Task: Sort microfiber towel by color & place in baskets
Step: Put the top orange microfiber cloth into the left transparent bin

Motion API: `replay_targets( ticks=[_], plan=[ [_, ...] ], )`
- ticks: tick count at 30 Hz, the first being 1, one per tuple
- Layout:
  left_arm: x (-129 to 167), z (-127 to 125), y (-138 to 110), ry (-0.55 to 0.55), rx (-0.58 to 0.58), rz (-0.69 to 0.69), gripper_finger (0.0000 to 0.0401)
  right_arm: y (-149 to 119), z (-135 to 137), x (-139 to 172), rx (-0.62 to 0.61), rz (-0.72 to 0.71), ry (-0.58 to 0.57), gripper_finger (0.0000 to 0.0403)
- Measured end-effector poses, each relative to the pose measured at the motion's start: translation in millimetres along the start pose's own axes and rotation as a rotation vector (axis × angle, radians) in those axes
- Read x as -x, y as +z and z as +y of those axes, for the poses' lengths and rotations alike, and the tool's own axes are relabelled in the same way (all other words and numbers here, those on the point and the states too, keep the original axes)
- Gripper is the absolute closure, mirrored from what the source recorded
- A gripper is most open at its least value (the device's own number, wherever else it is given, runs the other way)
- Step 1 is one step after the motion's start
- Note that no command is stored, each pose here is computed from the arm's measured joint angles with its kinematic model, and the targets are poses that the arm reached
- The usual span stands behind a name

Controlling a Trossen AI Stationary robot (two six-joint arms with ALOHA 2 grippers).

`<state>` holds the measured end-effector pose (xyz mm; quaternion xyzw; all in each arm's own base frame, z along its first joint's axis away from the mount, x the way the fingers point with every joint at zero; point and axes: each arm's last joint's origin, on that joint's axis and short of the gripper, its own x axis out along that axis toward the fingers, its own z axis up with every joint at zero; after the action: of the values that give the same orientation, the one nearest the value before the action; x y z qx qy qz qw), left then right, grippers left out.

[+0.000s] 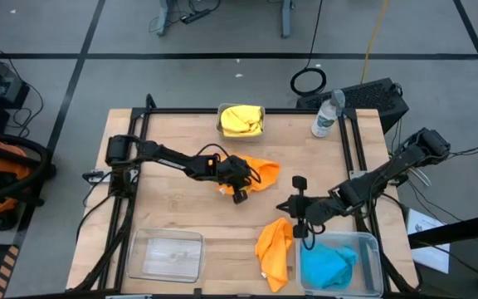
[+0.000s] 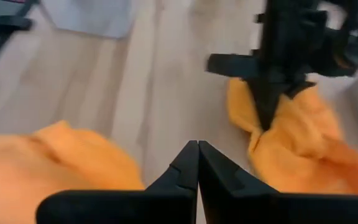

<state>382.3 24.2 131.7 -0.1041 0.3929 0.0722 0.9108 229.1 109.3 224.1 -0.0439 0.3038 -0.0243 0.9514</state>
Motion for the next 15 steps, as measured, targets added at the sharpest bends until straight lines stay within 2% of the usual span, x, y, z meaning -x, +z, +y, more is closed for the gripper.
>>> replay_targets(
  ticks=[5,15],
  plan=[
    [23.6,-15.3,18.4,-0.014,-0.029,-0.056,0.0389,0.3,1.4,2.1,0.018,-0.033,-0.091,0.0403],
    [91.4,-46.3,30.1,0.068,-0.086,-0.12,0.0391,4.7,0.4,1.7,0.07,-0.069,-0.114,0.0403]
  ],
)
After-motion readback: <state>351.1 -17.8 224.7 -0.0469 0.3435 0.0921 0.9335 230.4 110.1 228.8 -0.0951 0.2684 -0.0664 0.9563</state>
